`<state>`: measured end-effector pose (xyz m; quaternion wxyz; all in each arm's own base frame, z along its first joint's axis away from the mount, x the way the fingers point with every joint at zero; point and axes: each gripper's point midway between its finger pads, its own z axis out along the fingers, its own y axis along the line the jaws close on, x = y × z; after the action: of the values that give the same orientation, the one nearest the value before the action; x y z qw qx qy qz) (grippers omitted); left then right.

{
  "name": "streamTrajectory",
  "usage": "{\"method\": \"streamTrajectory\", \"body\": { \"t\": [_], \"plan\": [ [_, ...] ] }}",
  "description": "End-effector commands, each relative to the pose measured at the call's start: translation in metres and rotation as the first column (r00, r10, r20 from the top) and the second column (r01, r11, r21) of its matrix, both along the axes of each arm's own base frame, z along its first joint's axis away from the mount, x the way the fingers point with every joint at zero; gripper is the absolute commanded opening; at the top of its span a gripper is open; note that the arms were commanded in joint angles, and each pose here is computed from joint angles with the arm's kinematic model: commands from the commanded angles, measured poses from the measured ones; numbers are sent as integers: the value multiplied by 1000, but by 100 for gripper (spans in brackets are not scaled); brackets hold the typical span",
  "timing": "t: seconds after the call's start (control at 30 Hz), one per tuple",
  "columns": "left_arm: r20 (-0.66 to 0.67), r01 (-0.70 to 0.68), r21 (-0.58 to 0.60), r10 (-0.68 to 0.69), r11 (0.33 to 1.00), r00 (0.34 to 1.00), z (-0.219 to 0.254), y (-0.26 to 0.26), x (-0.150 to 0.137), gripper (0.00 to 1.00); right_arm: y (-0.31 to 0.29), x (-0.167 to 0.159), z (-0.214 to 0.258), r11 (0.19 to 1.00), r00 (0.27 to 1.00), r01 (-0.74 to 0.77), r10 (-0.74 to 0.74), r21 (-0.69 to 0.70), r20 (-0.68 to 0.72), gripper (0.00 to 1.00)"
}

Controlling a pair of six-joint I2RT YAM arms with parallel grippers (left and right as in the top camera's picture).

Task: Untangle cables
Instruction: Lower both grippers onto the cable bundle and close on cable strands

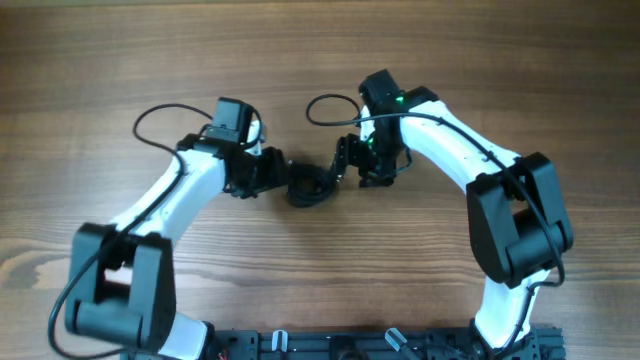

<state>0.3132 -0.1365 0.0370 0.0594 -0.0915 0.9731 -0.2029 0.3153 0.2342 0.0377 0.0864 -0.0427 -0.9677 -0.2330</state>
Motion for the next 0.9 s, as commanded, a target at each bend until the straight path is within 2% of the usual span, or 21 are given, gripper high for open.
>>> {"method": "streamTrajectory", "body": {
  "t": [0.0,0.13,0.27,0.4,0.53,0.67,0.7,0.77,0.87],
  "plan": [
    [-53,37,-1,-37,999,998,-22,-10,-8,60,4,-5,-5,1000,1000,-16,17,12,-24,72],
    [-71,42,3,-42,999,997,-30,-12,-10,54,4,-5,-6,1000,1000,-16,16,10,-23,72],
    [-57,47,6,-46,999,997,-30,-13,-7,42,4,-5,-6,1000,1000,-16,16,11,-23,71],
    [-36,55,69,-53,996,998,-33,-10,-6,43,4,-5,-6,1000,1000,-16,17,10,-23,72],
    [-26,83,75,-82,994,996,-33,-19,-8,31,4,-5,-6,1000,1000,-16,16,10,-23,72],
    [-27,99,76,-97,992,995,-33,-24,-11,32,4,-5,-6,1000,1000,-17,17,10,-24,72],
    [-27,99,76,-97,992,995,-33,-24,-11,27,4,-5,-6,1000,1000,-17,17,9,-25,72],
    [-34,102,79,-100,992,994,-34,-22,-12,7,4,-5,-6,1000,1000,-16,17,9,-25,72],
    [-32,118,89,-116,989,993,-34,-20,-13,4,3,-5,-6,1000,1000,-16,16,5,-22,73]
  ]
}}
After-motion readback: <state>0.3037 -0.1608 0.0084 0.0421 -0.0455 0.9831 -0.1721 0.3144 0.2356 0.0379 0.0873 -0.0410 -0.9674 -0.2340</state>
